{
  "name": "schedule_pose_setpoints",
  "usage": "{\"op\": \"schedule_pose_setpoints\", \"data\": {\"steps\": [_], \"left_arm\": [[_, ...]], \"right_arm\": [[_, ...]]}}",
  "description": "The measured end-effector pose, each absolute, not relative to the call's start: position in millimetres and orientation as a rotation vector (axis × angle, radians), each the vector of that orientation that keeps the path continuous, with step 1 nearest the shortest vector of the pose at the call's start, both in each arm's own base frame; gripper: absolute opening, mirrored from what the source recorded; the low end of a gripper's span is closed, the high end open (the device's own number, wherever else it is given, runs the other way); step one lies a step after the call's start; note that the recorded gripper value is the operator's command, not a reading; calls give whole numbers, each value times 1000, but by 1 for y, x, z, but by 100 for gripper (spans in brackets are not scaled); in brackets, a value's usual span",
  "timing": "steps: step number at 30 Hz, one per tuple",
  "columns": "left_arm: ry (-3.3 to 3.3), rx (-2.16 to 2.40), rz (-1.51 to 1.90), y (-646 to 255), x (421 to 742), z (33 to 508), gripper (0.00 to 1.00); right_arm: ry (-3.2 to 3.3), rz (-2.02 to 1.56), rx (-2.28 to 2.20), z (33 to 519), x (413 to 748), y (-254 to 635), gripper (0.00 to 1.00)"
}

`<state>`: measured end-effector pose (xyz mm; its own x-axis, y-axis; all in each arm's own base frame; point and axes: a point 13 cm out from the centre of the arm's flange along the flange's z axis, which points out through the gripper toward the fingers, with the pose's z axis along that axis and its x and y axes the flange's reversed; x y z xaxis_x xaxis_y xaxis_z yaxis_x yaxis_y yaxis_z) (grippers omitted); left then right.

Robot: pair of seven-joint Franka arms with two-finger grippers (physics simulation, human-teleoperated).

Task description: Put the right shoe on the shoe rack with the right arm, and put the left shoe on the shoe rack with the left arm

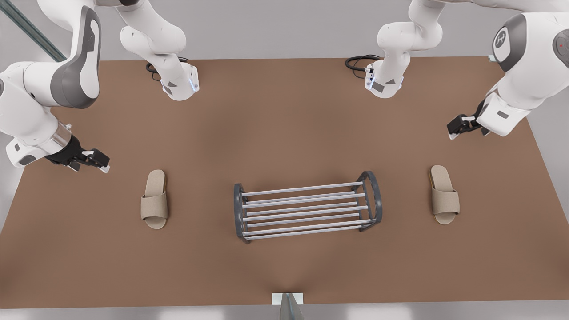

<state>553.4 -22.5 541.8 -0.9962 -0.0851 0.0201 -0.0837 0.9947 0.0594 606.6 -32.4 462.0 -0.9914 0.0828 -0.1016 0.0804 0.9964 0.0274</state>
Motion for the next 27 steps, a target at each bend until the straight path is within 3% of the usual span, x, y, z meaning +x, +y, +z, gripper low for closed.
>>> {"op": "schedule_pose_setpoints", "data": {"steps": [5,9,11,14,17,21,23,27], "left_arm": [[-3090,137,-117,-22,558,530,100],[-2941,-145,-525,-106,545,485,100],[-2830,-340,-823,-166,532,458,100],[-2604,-416,-1191,-158,501,416,100],[-2451,-472,-1414,-116,451,377,100],[-2522,-577,-1453,-70,422,290,100],[-2632,-659,-1425,-59,425,244,100],[-2928,-779,-1424,-44,478,205,100]], "right_arm": [[3040,35,125,451,602,-34,100],[3036,12,70,420,586,-40,100],[3029,-88,-52,386,580,-53,100],[2989,-350,-419,288,565,-78,100],[2709,-659,-961,240,603,-102,100],[2385,-811,-1364,223,631,-137,100],[2253,-815,-1522,214,630,-121,100],[1885,-967,-1976,200,620,-90,100]]}}
